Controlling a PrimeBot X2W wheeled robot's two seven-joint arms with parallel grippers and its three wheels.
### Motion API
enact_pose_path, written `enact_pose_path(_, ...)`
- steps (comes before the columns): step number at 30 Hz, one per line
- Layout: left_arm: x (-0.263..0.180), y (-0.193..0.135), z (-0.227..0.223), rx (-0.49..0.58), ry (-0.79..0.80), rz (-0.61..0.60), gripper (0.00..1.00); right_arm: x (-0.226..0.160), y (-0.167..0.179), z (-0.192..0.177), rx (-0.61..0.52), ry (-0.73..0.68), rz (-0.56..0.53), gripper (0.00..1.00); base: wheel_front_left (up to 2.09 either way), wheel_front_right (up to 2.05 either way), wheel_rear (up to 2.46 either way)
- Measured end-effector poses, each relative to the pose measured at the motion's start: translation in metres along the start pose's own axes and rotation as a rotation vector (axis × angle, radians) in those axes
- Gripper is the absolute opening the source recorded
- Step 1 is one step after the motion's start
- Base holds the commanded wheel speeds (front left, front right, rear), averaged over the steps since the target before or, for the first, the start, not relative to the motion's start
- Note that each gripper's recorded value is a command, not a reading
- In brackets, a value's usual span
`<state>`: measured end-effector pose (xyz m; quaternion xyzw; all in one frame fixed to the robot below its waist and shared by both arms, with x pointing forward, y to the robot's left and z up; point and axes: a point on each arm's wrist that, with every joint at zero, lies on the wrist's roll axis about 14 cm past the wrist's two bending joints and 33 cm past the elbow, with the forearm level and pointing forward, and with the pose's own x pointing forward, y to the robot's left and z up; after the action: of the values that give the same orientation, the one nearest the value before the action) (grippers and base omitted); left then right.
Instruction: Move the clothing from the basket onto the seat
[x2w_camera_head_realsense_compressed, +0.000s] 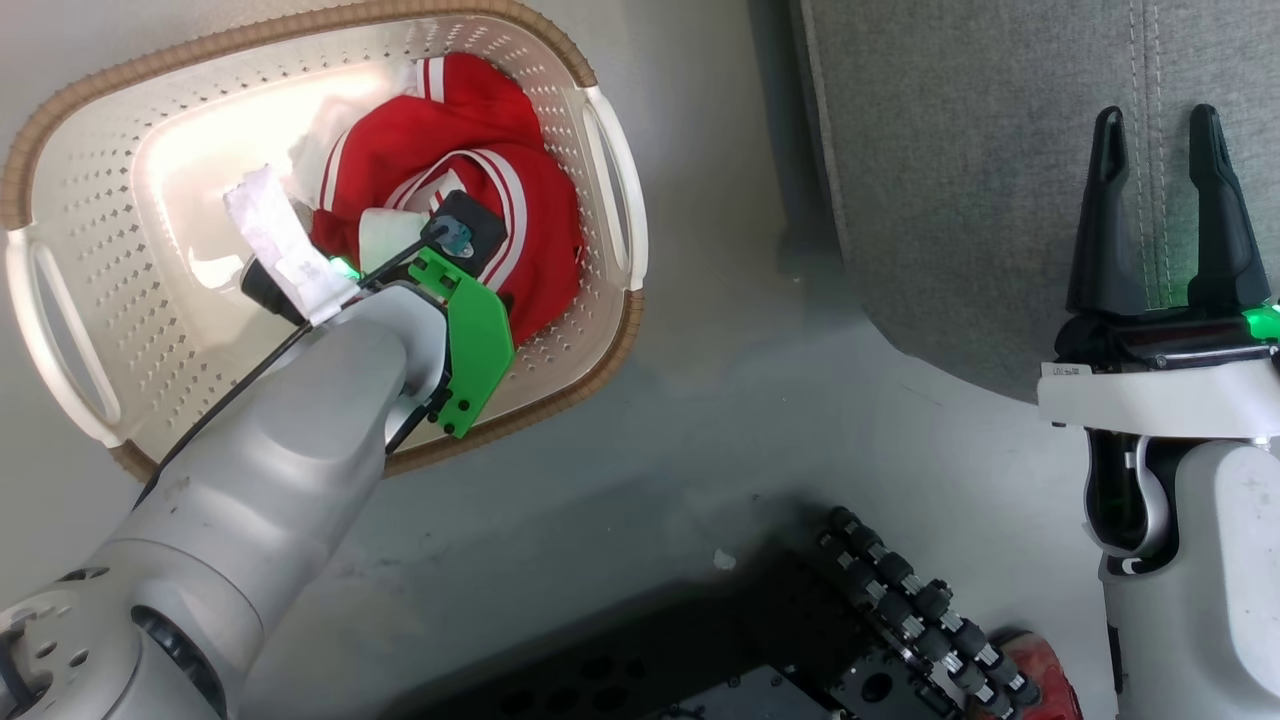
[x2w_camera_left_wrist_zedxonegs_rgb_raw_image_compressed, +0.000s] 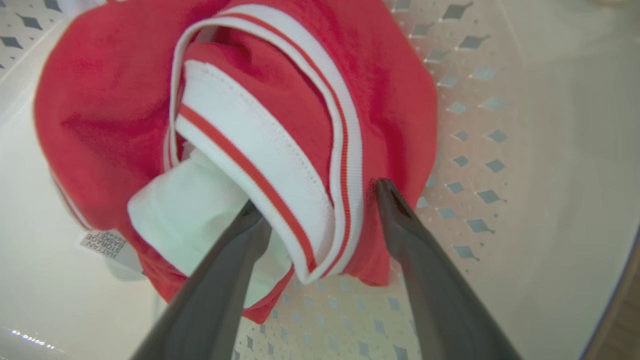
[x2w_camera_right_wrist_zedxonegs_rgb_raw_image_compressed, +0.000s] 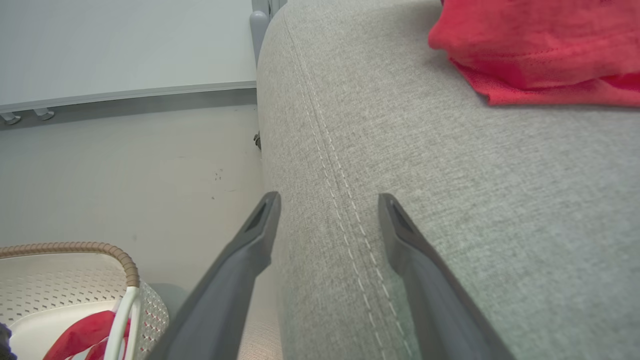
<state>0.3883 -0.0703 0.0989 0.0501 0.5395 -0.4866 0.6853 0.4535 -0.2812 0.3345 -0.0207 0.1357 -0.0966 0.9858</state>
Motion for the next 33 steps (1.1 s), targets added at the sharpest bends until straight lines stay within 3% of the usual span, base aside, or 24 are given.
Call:
enact_pose_path(5, 0.005, 0.004, 0.013, 0.035, -0.066, 0.002, 1.00, 0.002, 0.001, -0.006, -0.001, 0.012, 0.003, 1.00, 0.00, 0.00, 0.00)
enact_pose_path(6, 0.005, 0.007, 0.016, 0.050, -0.083, 0.008, 0.59, 0.003, 0.001, -0.006, -0.001, 0.012, 0.004, 1.00, 0.00, 0.00, 0.00)
enact_pose_path(7, 0.006, 0.008, 0.015, 0.055, -0.077, 0.012, 0.04, 0.003, 0.002, -0.006, -0.002, 0.011, 0.004, 1.00, 0.00, 0.00, 0.00)
enact_pose_path(8, 0.006, 0.009, 0.012, 0.056, -0.072, 0.014, 0.00, 0.003, 0.002, -0.006, -0.003, 0.010, 0.005, 1.00, 0.00, 0.00, 0.00)
enact_pose_path(20, -0.007, 0.003, 0.020, 0.010, -0.156, 0.017, 0.00, 0.004, 0.010, -0.003, -0.022, 0.003, 0.030, 1.00, 0.00, 0.00, 0.00)
enact_pose_path(27, -0.043, -0.014, 0.046, -0.030, -0.327, 0.042, 0.00, 0.001, 0.024, 0.026, -0.014, -0.061, 0.072, 1.00, 0.00, 0.00, 0.00)
enact_pose_path(33, -0.085, -0.028, 0.065, -0.131, -0.450, 0.077, 0.00, -0.019, 0.039, 0.045, 0.003, -0.089, 0.118, 1.00, 0.00, 0.00, 0.00)
